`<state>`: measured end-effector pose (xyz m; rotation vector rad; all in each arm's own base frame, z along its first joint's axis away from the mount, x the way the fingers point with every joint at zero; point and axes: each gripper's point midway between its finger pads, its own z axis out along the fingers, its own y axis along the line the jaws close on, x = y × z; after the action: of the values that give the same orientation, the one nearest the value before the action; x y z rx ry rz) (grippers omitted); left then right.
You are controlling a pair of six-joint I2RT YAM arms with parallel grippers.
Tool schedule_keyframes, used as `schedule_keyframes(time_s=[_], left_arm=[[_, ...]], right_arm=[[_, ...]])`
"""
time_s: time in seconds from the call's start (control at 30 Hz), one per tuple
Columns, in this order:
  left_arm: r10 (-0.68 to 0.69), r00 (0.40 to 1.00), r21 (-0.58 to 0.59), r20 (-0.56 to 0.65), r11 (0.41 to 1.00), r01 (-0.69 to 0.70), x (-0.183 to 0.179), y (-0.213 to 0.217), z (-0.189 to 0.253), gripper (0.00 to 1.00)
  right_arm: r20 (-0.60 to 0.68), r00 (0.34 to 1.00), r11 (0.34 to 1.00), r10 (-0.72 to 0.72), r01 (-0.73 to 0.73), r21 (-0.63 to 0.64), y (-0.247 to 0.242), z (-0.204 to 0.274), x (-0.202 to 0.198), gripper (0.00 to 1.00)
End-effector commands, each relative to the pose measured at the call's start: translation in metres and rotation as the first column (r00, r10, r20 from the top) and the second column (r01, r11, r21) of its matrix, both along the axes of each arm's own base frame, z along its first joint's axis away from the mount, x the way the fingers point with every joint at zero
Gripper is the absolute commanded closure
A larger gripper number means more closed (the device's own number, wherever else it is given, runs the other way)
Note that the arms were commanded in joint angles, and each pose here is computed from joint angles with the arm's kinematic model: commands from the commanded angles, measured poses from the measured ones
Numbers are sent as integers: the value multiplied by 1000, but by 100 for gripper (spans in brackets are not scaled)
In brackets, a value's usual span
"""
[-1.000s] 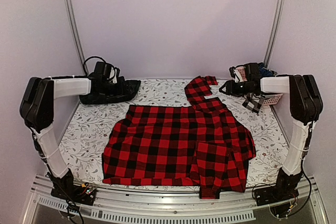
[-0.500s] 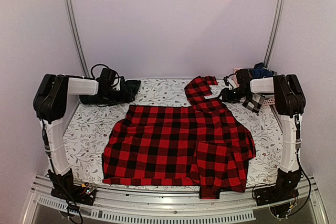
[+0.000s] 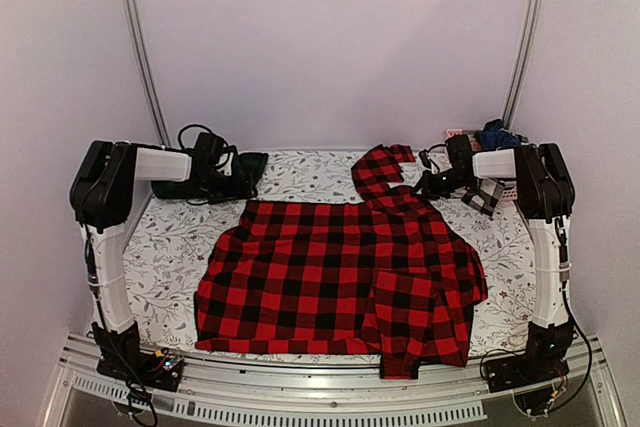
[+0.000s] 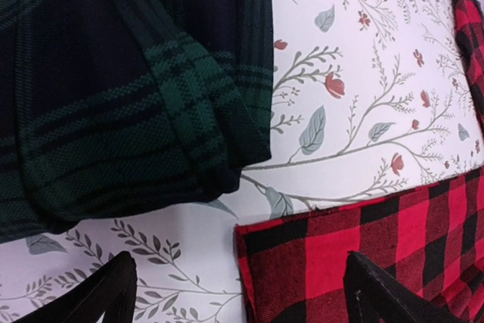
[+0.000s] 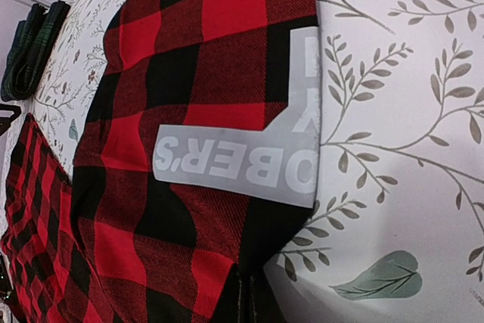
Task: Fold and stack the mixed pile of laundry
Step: Pick up the flattened T-shirt from the center of the board.
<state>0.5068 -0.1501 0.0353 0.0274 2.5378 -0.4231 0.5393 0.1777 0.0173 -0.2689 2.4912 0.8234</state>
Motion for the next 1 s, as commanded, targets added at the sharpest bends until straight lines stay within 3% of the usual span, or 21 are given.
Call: schedule_keyframes(time_s=[0.0,0.4,0.63,0.97], left_arm=[[-18,1000,7,-3,1000,18,3,3,-5,8],[-61,998,-37,-35,998,59,14,-9,-24,31],[-87,994,-62,-59,995,83,6,-16,-30,55],[-116,991,-53,-70,992,113,-2,-28,-39,68]], right_arm=[[12,1000,1000,6,-6,1,2,5,0,100],[61,998,1000,-18,17,19,2,25,9,100],[63,998,1000,-24,23,12,1,24,11,100],[68,997,1000,-22,20,19,3,28,13,100]])
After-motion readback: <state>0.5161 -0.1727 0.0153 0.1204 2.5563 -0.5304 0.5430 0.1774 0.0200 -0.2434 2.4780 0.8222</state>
